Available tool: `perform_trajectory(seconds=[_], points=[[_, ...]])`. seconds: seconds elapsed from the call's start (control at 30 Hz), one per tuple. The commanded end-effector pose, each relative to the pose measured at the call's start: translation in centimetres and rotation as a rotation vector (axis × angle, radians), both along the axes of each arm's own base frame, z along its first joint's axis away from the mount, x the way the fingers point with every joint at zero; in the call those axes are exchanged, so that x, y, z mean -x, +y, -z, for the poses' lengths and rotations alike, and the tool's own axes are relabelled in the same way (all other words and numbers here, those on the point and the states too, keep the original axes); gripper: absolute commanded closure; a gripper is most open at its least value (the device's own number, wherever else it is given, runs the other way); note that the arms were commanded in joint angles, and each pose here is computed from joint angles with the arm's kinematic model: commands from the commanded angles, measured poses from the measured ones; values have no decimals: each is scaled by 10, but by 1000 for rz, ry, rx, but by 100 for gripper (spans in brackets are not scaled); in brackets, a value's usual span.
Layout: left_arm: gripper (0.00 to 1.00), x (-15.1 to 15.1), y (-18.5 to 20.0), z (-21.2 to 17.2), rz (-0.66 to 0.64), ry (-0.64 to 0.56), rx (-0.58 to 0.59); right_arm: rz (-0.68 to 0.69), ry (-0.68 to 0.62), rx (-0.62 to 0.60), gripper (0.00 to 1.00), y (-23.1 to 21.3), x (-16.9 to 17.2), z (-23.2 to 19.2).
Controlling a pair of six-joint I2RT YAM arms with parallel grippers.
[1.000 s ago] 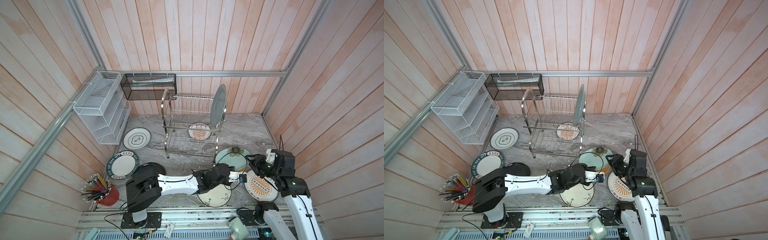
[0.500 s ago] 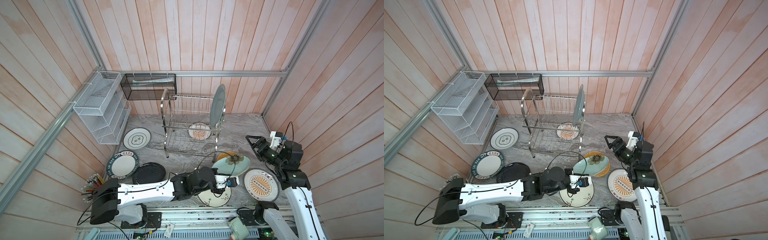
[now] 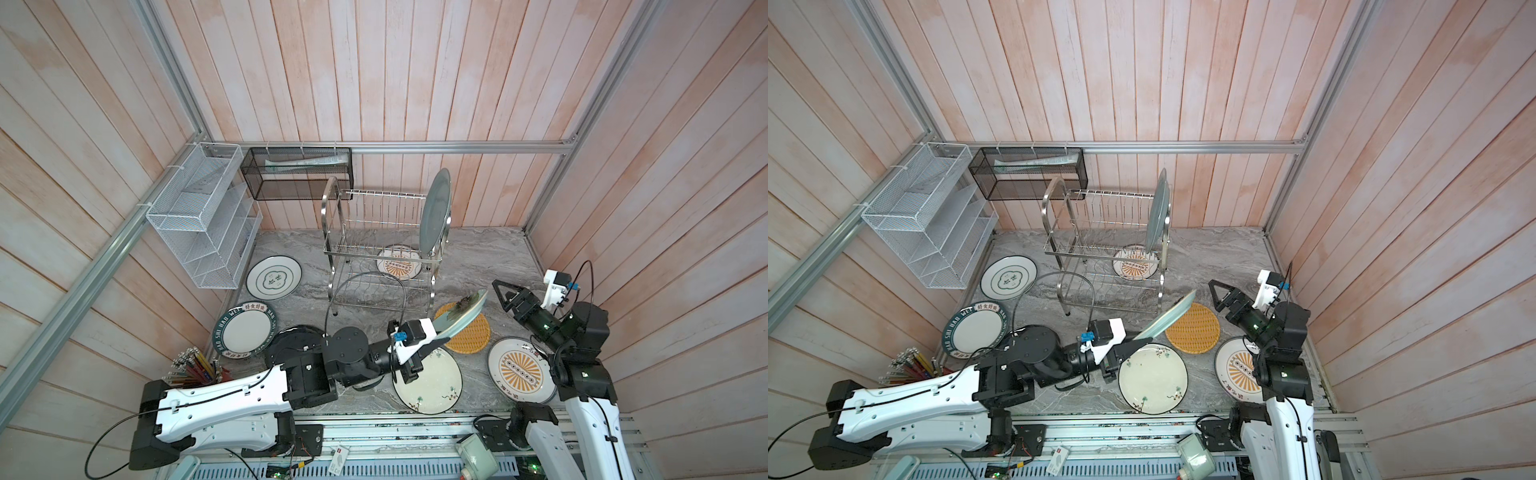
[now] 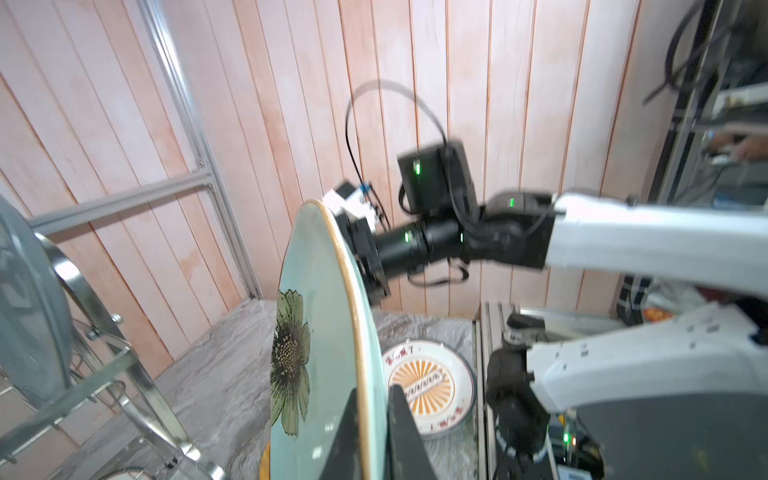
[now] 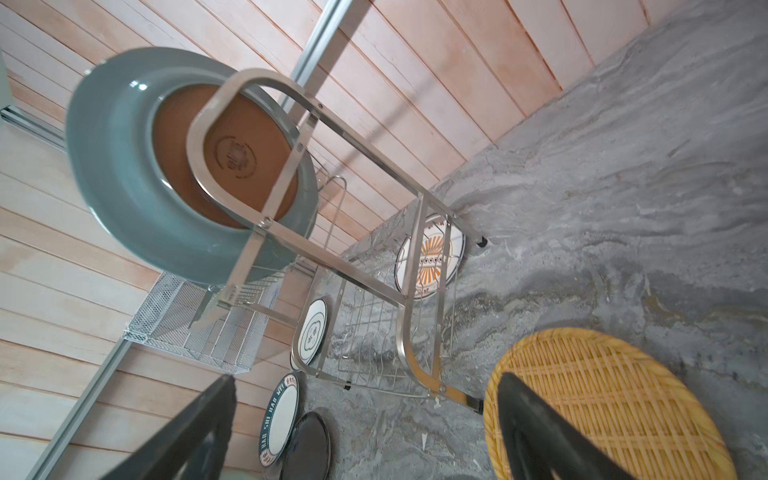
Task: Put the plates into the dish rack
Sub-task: 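Lift the sunflower plate upright with the left gripper while the right gripper releases, then lower the sunflower plate into the upper rack slots beside the blue-green plate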
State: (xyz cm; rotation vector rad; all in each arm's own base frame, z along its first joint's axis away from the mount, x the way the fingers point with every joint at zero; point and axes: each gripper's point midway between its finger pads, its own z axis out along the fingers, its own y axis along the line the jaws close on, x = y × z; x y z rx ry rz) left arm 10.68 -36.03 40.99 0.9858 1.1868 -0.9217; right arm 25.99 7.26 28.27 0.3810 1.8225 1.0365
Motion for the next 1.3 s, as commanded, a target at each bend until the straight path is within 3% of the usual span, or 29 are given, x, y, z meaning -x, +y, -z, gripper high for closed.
perform_trajectory(seconds=[0.0, 0.13, 0.5, 0.6, 0.8, 1.1, 1.27], points=[[100, 15, 48, -129, 24, -66, 401, -65, -94, 26, 2, 8, 7, -10], [100, 25, 66, -167, 46, -124, 506, -111, -116, 21, 2, 16, 16, 0], [100, 18, 100, -223, -95, -272, 670, -165, -125, -22, 2, 24, 26, 21], [100, -5, 100, -225, -152, -262, 661, -183, -130, -40, 2, 27, 27, 23], [100, -89, 102, -212, -242, -144, 637, -209, -145, -63, 2, 31, 29, 22], [100, -195, 92, -186, -279, 33, 606, -198, -93, -82, 2, 30, 27, 35], [100, -234, 81, -168, -261, 110, 586, -196, -71, -91, 2, 30, 27, 41]])
